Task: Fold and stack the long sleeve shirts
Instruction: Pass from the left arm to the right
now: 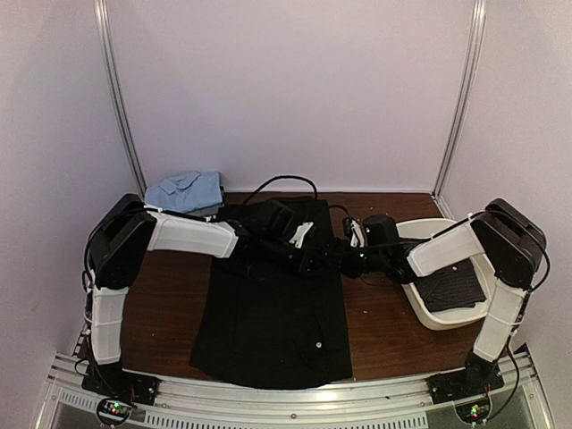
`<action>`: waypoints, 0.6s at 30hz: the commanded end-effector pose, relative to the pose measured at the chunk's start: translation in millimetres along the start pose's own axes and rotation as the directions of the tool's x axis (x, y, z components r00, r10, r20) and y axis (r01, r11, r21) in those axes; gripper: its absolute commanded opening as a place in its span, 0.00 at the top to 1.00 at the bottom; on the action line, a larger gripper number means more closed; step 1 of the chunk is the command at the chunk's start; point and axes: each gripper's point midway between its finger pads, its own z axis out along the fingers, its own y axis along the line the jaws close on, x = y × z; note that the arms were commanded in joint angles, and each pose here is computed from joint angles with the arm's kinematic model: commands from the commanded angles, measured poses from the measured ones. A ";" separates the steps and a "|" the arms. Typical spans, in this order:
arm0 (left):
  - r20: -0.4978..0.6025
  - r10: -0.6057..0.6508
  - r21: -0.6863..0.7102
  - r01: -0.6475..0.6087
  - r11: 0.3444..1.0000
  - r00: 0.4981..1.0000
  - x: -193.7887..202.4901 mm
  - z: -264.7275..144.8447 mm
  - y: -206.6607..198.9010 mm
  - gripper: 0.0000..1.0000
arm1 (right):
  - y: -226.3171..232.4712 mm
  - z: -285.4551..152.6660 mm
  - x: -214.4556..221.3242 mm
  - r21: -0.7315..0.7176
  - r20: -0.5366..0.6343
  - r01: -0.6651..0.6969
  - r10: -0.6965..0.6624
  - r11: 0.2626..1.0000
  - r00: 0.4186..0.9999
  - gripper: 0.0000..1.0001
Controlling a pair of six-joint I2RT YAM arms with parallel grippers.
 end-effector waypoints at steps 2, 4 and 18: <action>-0.025 0.027 0.028 -0.027 0.999 0.999 2.6 9.5 -4.8 1.00 | 13.2 -9.7 -9.5 -0.045 0.041 0.029 -0.027 0.999 0.999 0.19; -0.033 0.026 0.031 -0.025 0.999 0.999 5.2 11.2 -4.3 1.00 | 14.4 -10.1 -10.7 -0.048 0.045 0.032 -0.030 0.998 0.999 0.19; -0.044 0.023 0.018 -0.022 1.000 0.999 9.7 13.4 -1.4 1.00 | 12.3 -8.9 -8.3 -0.052 0.041 0.037 -0.035 0.998 0.999 0.20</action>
